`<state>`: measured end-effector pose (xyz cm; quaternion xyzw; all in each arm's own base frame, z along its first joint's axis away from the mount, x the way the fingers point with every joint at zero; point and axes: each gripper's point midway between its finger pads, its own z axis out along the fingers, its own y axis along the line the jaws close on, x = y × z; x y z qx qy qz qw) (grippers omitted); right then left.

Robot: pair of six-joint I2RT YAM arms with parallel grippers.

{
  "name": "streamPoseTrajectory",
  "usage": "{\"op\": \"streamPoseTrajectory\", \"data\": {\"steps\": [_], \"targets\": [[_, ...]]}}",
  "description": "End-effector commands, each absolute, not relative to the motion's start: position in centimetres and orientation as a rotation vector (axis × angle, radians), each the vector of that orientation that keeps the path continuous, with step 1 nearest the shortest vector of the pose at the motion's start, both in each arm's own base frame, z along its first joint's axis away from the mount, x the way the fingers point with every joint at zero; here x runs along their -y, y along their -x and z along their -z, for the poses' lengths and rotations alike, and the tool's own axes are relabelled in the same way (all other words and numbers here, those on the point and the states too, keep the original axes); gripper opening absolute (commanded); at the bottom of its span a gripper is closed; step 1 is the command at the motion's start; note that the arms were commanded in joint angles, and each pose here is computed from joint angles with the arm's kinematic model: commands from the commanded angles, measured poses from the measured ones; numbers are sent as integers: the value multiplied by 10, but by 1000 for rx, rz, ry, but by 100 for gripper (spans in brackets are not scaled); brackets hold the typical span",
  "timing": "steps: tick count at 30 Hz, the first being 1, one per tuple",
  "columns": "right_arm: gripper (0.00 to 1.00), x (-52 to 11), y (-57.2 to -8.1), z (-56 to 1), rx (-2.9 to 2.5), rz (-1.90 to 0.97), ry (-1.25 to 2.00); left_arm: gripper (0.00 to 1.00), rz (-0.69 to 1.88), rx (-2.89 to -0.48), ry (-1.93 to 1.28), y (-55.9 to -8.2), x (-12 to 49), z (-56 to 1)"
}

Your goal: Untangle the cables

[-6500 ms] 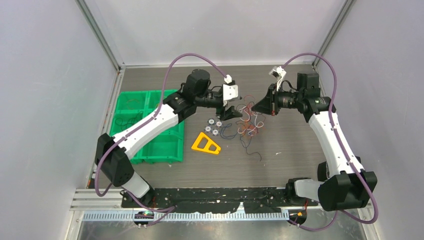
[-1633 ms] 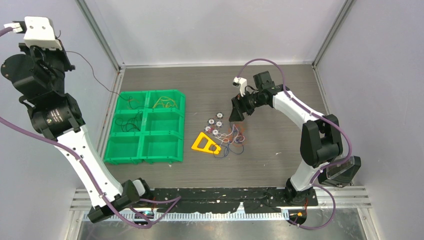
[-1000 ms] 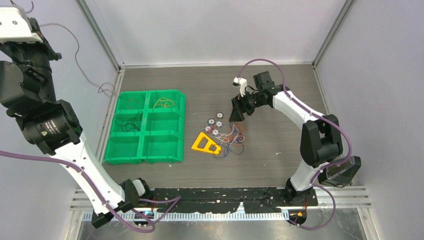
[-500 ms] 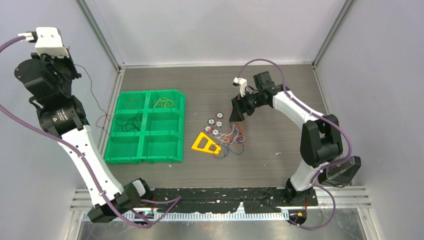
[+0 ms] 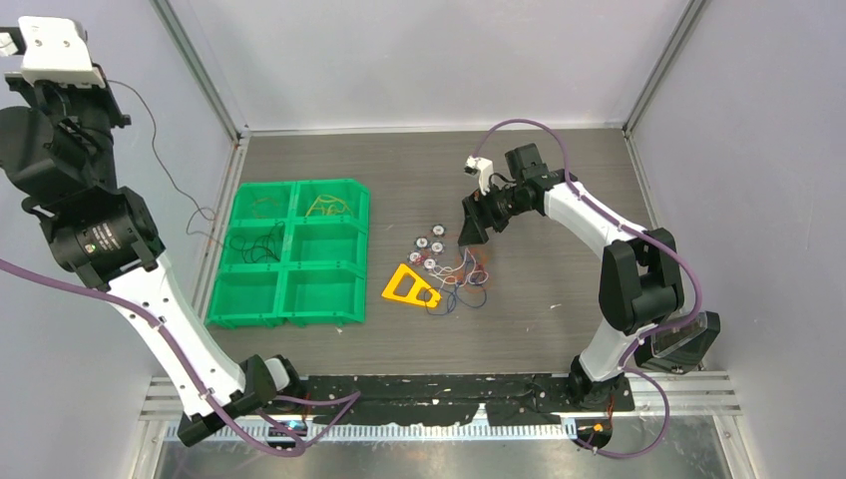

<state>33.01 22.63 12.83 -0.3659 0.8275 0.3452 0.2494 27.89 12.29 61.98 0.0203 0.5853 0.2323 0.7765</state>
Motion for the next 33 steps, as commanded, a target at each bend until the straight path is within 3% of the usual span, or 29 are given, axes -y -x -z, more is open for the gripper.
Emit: {"op": "streamPoseTrajectory", "data": {"steps": [1,14,26,33], "targets": [[81,-227,-333,-138,-2211,-927,1013,0,-525,-1190,-69,-273,-119,-649],[81,-228,-335,-135,-2215,-931,1016,0,-473,-1226,-50,-292,-126,-632],[81,-228,-336,-133,-2225,-928,1011,0,-448,-1438,-52,-320,-144,-528],[81,-229,-338,-132,-2228,-936,1002,0,-199,-1660,-24,-329,-123,-427]]}}
